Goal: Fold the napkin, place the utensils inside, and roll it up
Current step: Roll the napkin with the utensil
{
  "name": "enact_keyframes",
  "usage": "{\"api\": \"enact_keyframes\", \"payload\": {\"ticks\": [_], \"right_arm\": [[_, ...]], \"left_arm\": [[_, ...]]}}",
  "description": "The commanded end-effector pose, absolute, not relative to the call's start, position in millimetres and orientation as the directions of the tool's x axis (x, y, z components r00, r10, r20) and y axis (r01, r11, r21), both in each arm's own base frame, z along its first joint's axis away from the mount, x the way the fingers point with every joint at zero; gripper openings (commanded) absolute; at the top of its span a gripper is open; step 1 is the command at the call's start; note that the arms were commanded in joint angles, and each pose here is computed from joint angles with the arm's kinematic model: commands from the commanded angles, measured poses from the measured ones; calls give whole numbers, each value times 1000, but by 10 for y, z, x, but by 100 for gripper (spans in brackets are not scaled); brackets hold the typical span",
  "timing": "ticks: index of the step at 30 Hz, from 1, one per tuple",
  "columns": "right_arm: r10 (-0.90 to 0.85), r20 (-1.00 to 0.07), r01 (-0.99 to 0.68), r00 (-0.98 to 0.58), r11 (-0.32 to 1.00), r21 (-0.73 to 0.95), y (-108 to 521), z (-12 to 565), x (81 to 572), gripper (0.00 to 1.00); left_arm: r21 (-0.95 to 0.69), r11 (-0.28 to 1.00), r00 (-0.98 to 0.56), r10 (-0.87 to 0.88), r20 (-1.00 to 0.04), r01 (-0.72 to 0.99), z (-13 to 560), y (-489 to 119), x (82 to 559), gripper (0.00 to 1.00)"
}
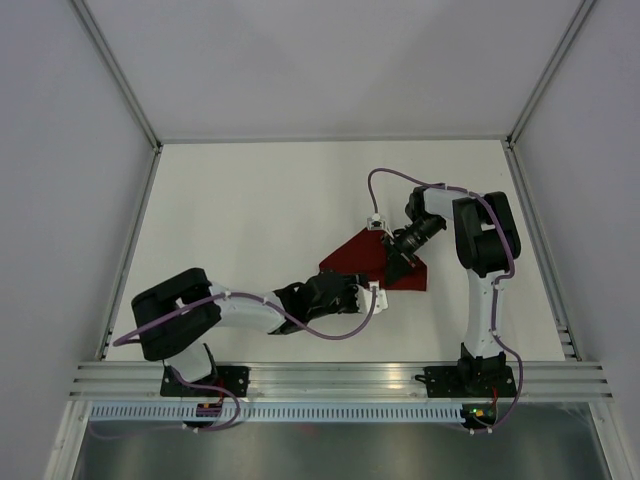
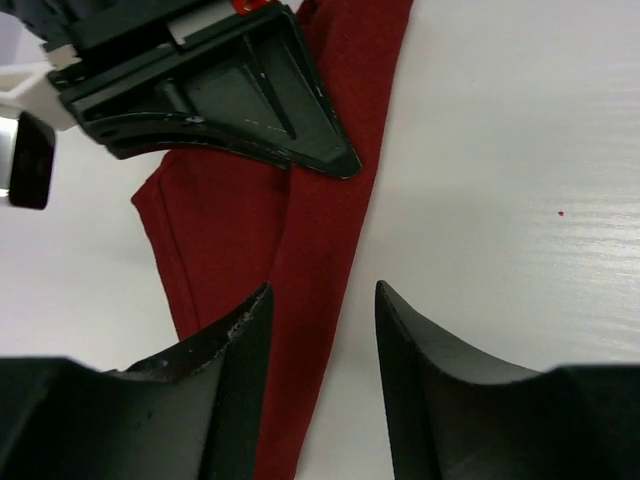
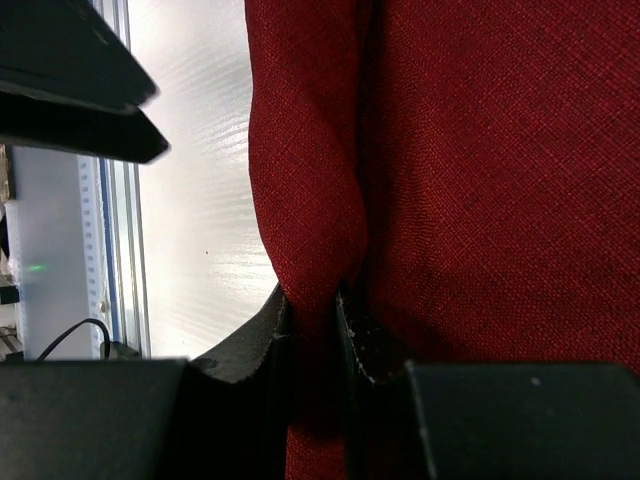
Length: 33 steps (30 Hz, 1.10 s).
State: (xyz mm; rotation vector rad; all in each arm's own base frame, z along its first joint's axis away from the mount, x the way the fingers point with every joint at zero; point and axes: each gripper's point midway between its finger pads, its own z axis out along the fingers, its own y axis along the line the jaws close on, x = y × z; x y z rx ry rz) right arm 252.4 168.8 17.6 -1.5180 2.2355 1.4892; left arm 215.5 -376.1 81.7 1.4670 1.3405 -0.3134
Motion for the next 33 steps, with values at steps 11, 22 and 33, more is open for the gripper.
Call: {"api": "enact_keyframes", "payload": {"ticks": [11,22,33], "right_arm": [[-725,-504,-769,-469,54,637,1599,-49,2596,10],[-730,-492,-765,-474,66,640,1587,-86,2601,10],[-733,-481,-764,-481,82,640,1578,-109,2612,10]], "left_arm": [[575,109,450,513,-731,811,743,-4235,2193,53],[593,150,423,566,-707,791,522,-4221,2352,53],[580,194,379,589,-714,791,460,-4171,2536,53]]}}
